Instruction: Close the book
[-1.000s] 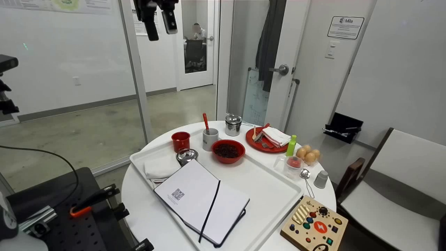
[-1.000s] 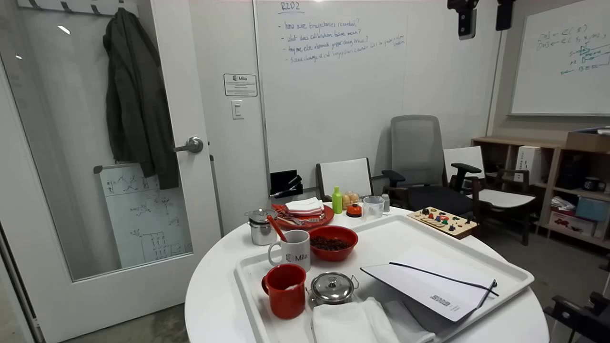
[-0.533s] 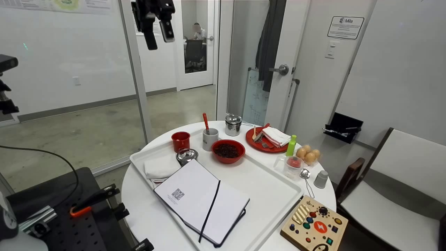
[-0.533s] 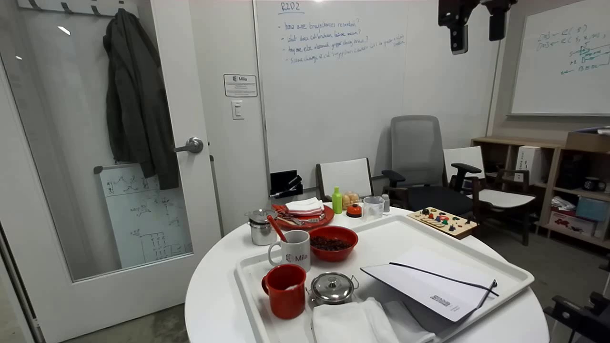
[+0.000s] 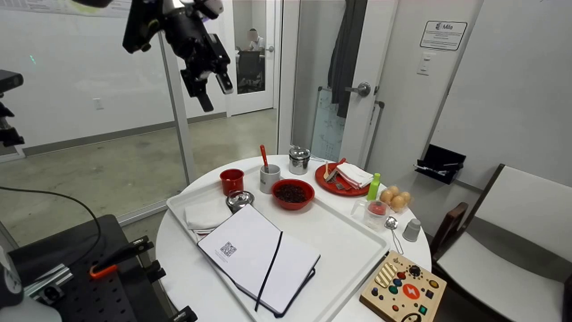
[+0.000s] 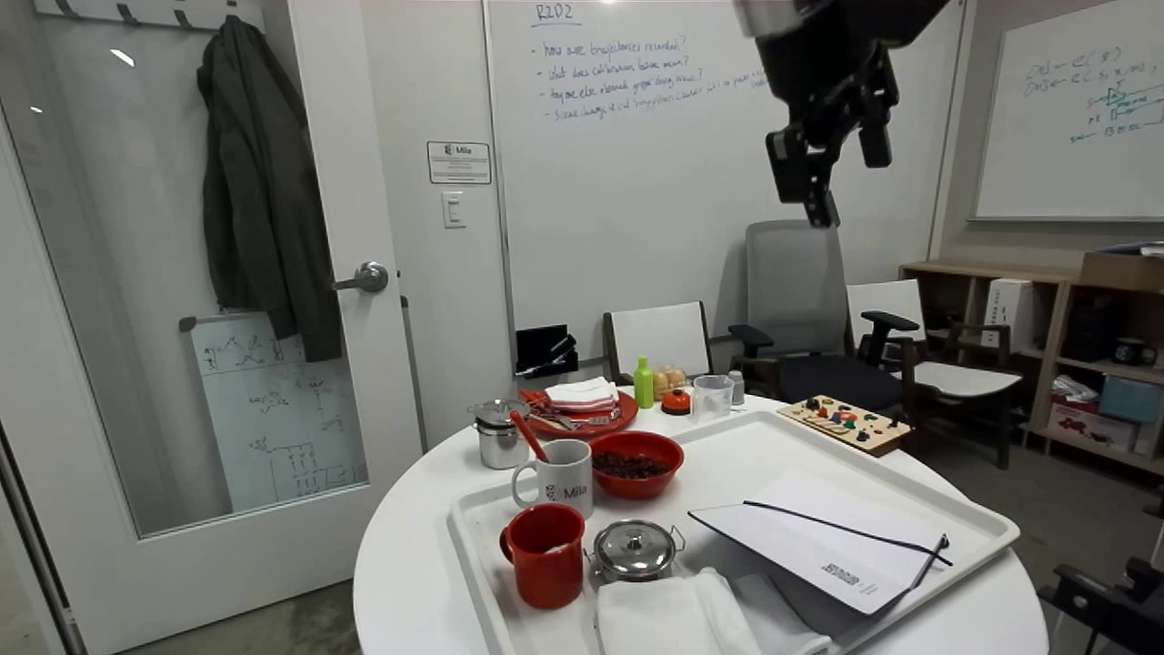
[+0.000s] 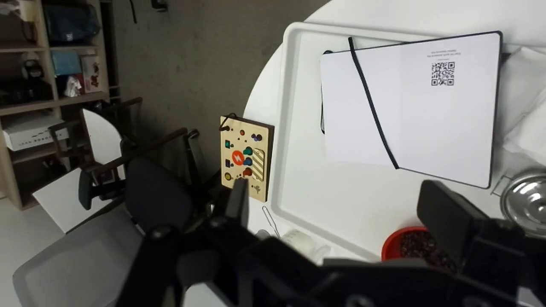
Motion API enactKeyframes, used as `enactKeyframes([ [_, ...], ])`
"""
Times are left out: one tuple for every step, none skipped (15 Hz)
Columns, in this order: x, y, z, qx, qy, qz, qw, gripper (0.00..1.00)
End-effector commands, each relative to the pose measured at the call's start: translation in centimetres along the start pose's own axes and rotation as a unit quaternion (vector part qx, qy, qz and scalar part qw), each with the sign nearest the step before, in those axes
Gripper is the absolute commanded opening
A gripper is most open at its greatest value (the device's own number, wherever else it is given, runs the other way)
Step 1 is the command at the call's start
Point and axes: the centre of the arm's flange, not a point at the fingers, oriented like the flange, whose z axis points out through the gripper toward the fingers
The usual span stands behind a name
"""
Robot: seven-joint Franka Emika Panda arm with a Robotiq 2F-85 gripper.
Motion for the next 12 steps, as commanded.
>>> enactKeyframes([
  [3.4, -5.5, 3.5, -0.017, -0.02, -0.042, 0.9988, 1.0],
  [4.0, -6.9, 4.8, -0.018, -0.03, -0.054, 0.9979, 1.0],
  [4.4, -8.2, 5.8, -0.018, -0.04, -0.066, 0.9969, 1.0],
  [5.0, -9.4, 6.9, -0.015, -0.053, -0.078, 0.9954, 1.0],
  [5.3, -10.5, 7.8, -0.014, -0.065, -0.09, 0.9937, 1.0],
  [5.7, -11.4, 8.3, -0.011, -0.082, -0.107, 0.9908, 1.0],
  [2.7, -9.1, 7.7, -0.012, -0.063, -0.086, 0.9942, 1.0],
  [3.0, -9.8, 8.5, -0.01, -0.071, -0.09, 0.9933, 1.0],
  [3.1, -10.0, 8.8, -0.011, -0.075, -0.092, 0.9929, 1.0],
  [3.1, -10.0, 8.8, -0.011, -0.074, -0.091, 0.993, 1.0],
  [3.1, -9.7, 8.6, -0.011, -0.072, -0.089, 0.9934, 1.0],
  [3.1, -9.5, 8.3, -0.011, -0.069, -0.087, 0.9937, 1.0],
])
